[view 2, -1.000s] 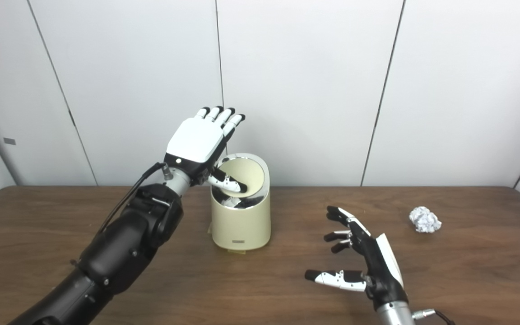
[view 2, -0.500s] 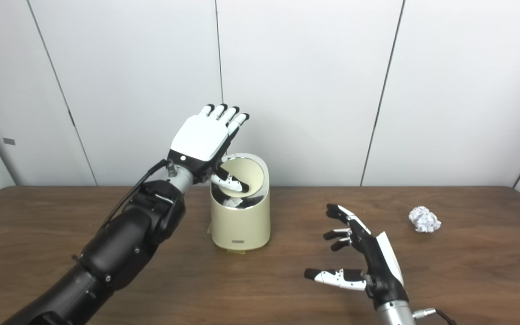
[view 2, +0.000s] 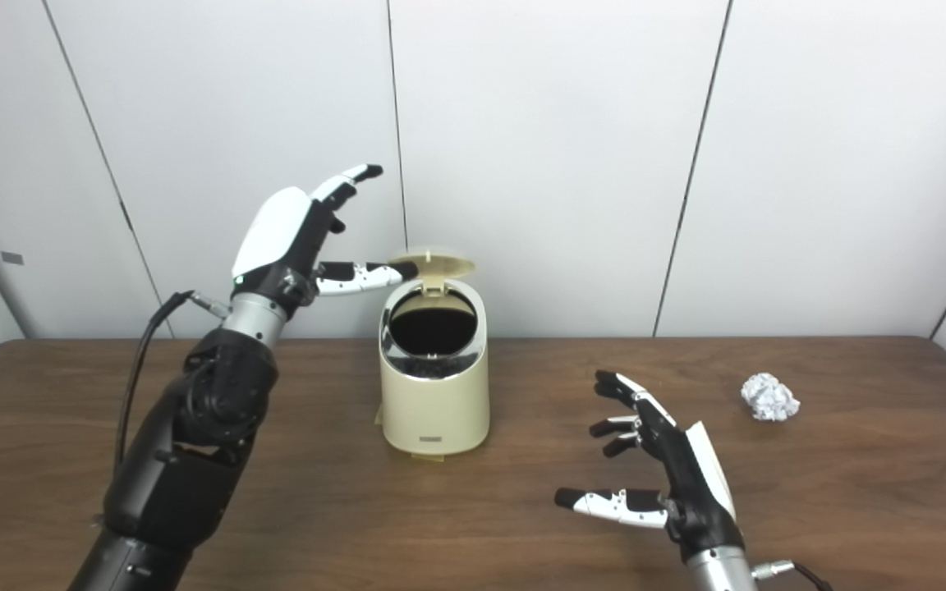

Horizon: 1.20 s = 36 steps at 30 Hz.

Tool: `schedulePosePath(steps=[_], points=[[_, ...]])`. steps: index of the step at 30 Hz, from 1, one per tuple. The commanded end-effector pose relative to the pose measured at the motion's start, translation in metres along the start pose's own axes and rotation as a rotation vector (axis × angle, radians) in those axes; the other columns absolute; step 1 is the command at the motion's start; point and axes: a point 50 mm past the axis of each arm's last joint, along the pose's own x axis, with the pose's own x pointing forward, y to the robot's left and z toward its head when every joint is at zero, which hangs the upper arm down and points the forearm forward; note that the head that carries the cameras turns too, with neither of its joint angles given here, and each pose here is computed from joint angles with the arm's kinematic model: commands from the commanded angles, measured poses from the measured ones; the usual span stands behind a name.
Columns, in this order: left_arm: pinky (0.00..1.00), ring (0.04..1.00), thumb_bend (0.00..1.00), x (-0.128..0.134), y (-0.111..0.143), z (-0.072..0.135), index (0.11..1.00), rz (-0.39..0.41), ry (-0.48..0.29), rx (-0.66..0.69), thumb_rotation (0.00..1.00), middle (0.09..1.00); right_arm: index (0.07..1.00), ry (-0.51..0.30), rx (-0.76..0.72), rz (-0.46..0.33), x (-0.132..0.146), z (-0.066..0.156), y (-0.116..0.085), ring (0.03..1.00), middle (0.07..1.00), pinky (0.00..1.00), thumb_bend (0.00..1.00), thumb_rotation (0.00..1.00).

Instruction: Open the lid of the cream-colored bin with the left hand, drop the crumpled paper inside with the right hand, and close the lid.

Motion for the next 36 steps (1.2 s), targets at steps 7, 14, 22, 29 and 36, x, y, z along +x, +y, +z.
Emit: schedulePosePath(steps=[7, 14, 22, 29, 36], points=[[0.84, 0.933, 0.86, -0.04, -0.001, -0.044, 0.939, -0.09, 0.063, -0.42, 0.38, 0.931, 0.835, -0.073, -0.011, -0.019, 0.01, 0.01, -0.008, 0.635, 0.821, 0.51, 0.76, 0.14], [0.83, 0.891, 0.87, -0.099, -0.033, -0.087, 0.97, -0.065, 0.125, -0.58, 0.45, 0.916, 0.834, -0.068, -0.016, -0.019, 0.009, 0.01, -0.011, 0.637, 0.82, 0.51, 0.77, 0.15], [0.76, 0.835, 0.88, -0.137, -0.055, -0.102, 0.967, -0.005, 0.134, -0.626, 0.42, 0.879, 0.83, -0.063, -0.011, -0.023, 0.008, 0.009, -0.012, 0.636, 0.815, 0.51, 0.78, 0.12], [0.78, 0.839, 0.88, -0.152, -0.062, -0.106, 0.955, 0.031, 0.177, -0.635, 0.36, 0.865, 0.827, -0.064, -0.008, -0.013, 0.008, 0.008, -0.012, 0.636, 0.813, 0.5, 0.78, 0.11], [0.79, 0.839, 0.89, -0.162, -0.068, -0.105, 0.932, -0.015, 0.208, -0.599, 0.33, 0.862, 0.839, -0.078, -0.065, 0.009, 0.01, 0.016, -0.024, 0.637, 0.809, 0.51, 0.77, 0.11]])
